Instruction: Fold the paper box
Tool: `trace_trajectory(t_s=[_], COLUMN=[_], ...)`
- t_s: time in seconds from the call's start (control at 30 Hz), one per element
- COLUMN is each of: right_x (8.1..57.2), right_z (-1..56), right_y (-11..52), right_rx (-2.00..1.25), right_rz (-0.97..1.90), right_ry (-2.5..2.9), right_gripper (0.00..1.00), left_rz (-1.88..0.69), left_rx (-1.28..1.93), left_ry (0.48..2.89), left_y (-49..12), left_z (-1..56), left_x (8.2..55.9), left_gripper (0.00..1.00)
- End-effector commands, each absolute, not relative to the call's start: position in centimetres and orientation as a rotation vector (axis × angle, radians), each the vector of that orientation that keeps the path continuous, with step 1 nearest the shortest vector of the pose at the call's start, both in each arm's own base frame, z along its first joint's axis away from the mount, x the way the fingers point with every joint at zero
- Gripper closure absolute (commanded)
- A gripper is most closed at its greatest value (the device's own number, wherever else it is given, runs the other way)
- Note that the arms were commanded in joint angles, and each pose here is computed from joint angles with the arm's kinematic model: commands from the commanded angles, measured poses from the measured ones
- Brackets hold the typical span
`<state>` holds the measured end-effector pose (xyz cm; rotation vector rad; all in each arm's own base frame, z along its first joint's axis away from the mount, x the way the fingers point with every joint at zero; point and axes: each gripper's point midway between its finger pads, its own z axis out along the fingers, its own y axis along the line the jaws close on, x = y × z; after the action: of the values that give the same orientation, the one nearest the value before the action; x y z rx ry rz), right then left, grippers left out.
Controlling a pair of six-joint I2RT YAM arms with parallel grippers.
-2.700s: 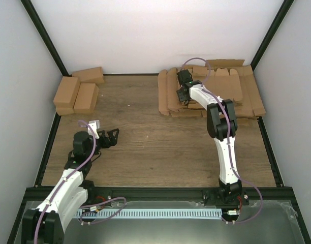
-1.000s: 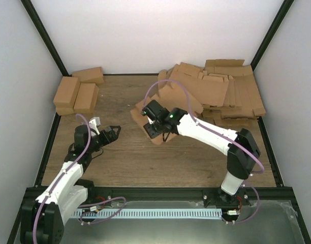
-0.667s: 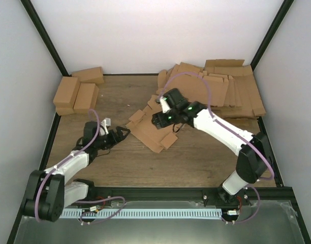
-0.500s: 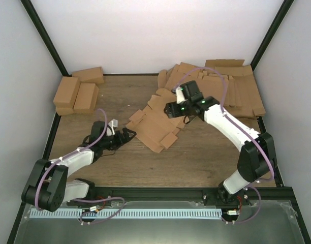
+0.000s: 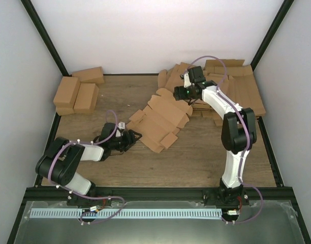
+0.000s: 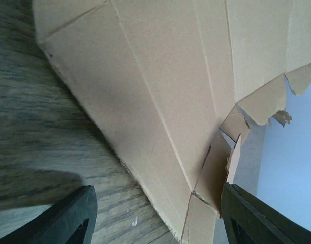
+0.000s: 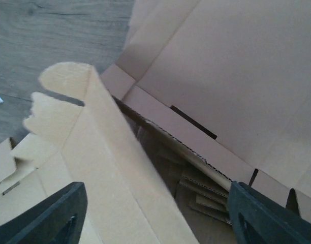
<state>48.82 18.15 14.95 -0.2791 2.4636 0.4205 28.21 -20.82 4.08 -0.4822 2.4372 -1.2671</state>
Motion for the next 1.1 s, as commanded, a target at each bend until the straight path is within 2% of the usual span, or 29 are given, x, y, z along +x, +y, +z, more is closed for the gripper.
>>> trace_trajectory(t_s=[0.0,0.17,0.3,0.43,0.57,0.63,0.73,0.8,0.97,1.03,1.07], right_x=[50.0,49.3,48.4,47.5,46.1,45.5,44.1,43.0,39.8,38.2,37.3], right_z=[14.5,13.2,12.1,12.1,12.3,12.4,12.8,13.0,12.4,12.0,11.8], right_y=[17.3,16.9,16.8,17.5,18.2,18.3,18.8,19.1,19.7,20.1,20.4], right_rx=[-0.292,-0.302,-0.314,-0.333,-0.351,-0.351,-0.36,-0.368,-0.393,-0.408,-0.418], right_rz=[0.326,0.305,0.306,0.38,0.458,0.483,0.542,0.584,0.644,0.667,0.685], right_ry=[2.493,2.531,2.56,2.565,2.557,2.56,2.549,2.542,2.555,2.562,2.565], right_gripper=[0.25,0.3,0.34,0.55,0.68,0.77,0.85,0.87,0.9,0.9,0.86], left_rz=[-1.25,-1.208,-1.204,-1.184,-1.132,-1.105,-1.042,-0.973,-0.801,-0.736,-0.69], left_rx=[-0.525,-0.537,-0.529,-0.518,-0.503,-0.489,-0.473,-0.458,-0.402,-0.357,-0.316], left_ry=[2.428,2.435,2.427,2.412,2.403,2.402,2.409,2.44,2.513,2.54,2.556], left_y=[-20.8,-20.7,-20.9,-21.0,-20.7,-20.5,-20.0,-19.3,-17.3,-16.5,-16.0], left_z=[3.5,2.8,2.5,2.9,3.4,3.8,4.4,4.5,5.4,6.0,6.3], left_x=[28.9,29.8,30.4,31.3,32.1,32.3,32.7,32.6,31.8,31.4,31.0], left_gripper=[0.33,0.4,0.5,0.66,0.73,0.81,0.92,0.96,0.96,0.96,0.96])
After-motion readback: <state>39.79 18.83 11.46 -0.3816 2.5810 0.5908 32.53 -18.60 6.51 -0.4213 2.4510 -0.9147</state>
